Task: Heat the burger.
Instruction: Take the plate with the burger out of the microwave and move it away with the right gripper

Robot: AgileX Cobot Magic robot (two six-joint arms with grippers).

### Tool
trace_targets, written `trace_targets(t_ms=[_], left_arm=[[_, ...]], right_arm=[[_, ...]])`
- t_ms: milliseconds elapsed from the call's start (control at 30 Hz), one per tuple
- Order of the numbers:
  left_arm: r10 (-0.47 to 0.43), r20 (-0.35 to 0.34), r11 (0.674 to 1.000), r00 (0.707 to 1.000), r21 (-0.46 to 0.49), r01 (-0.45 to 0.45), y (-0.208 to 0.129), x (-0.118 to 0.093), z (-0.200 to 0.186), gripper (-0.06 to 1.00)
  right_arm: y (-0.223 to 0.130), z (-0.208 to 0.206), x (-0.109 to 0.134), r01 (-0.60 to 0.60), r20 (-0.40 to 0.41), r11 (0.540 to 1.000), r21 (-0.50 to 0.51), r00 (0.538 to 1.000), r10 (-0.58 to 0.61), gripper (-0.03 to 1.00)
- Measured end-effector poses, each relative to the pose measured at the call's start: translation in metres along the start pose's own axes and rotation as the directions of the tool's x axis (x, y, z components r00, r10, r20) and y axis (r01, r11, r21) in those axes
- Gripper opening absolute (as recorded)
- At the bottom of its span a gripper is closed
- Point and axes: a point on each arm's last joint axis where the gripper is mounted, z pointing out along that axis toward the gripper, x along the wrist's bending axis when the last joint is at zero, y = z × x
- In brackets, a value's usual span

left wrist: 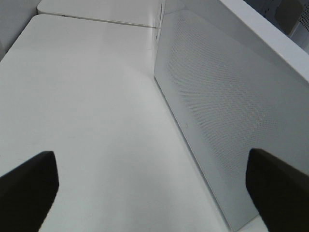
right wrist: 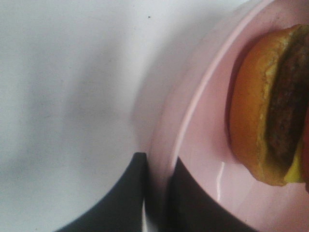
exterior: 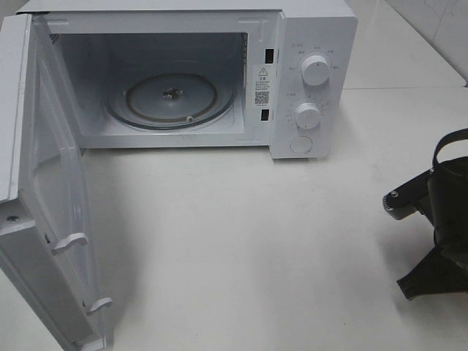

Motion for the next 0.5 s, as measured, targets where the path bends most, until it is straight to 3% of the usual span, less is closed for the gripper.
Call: trace_targets(t_ms=[267,500], left_arm=[[0.0,0.0,1.0,1.0,0.0,0.0,0.0,0.0,0.0,0.97],[0.0,0.0,1.0,1.0,0.0,0.0,0.0,0.0,0.0,0.97]], right_arm=[[0.0011,0.0141,0.0088,-0.024,-0.028,0.999,0.031,0.999,0.024,0.13],[0.0047,0.0119,0.0061,-0.023,0.006,0.999,0.043,1.0,0.023,0.33]])
